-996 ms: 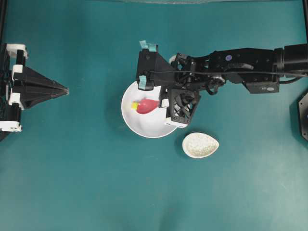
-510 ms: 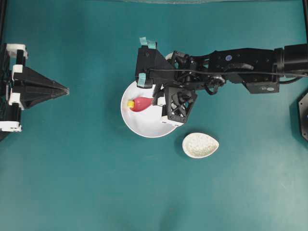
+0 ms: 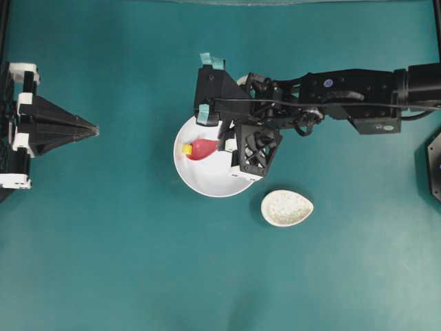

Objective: Scoop the yellow hexagonal prism block from the bowl with a spoon using the right arm.
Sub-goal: 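Slide the spoon under the yellow block inside the white bowl, then lift the spoon with the yellow block up out of the bowl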

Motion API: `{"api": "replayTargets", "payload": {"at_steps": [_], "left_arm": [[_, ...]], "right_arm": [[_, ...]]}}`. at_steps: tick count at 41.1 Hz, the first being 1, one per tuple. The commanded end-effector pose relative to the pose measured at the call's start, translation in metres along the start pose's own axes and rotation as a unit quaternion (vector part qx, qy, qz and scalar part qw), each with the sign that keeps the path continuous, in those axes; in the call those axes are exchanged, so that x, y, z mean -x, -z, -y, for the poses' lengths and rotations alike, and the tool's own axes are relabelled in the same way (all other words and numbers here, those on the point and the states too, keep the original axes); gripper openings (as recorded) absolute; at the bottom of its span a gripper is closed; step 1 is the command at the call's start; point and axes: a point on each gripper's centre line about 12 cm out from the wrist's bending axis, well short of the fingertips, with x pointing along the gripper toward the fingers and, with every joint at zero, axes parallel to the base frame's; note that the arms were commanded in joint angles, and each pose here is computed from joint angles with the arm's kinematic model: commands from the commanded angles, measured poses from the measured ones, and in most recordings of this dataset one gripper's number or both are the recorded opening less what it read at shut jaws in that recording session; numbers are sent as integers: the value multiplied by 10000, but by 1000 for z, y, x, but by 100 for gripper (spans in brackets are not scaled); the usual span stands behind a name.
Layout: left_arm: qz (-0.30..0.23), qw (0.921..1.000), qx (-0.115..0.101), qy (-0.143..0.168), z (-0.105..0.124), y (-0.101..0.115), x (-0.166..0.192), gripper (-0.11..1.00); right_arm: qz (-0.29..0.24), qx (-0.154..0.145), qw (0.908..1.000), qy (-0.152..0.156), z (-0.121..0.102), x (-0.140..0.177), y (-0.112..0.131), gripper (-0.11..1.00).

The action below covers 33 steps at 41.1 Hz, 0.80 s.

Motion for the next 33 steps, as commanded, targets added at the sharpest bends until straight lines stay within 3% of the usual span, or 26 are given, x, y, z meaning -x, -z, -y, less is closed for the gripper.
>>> {"api": "replayTargets", "payload": {"at_steps": [1,14,21,27,33], "left_arm": [[107,9999,-7,-8,0,-7,-2,-1],[107,9999,-14,-7,0,-7,-2,-1],[107,9999,-7,-7,0,-7,-2,-1],[100,9999,9,-8,0,-6,-2,-1],[100,9999,24,-6,0,-6,-2,-1]], "right_arm": [[324,44,9995,-32,-5,16,-11,24],[724,115,9973,-82,-15,24,-2,24],[1264,158,9918,-115,-20,41,-5,24],[2068,184,9781,-135,-24,70,-16,24],[2976,169,9544,-145,-24,107,-24,24]]}}
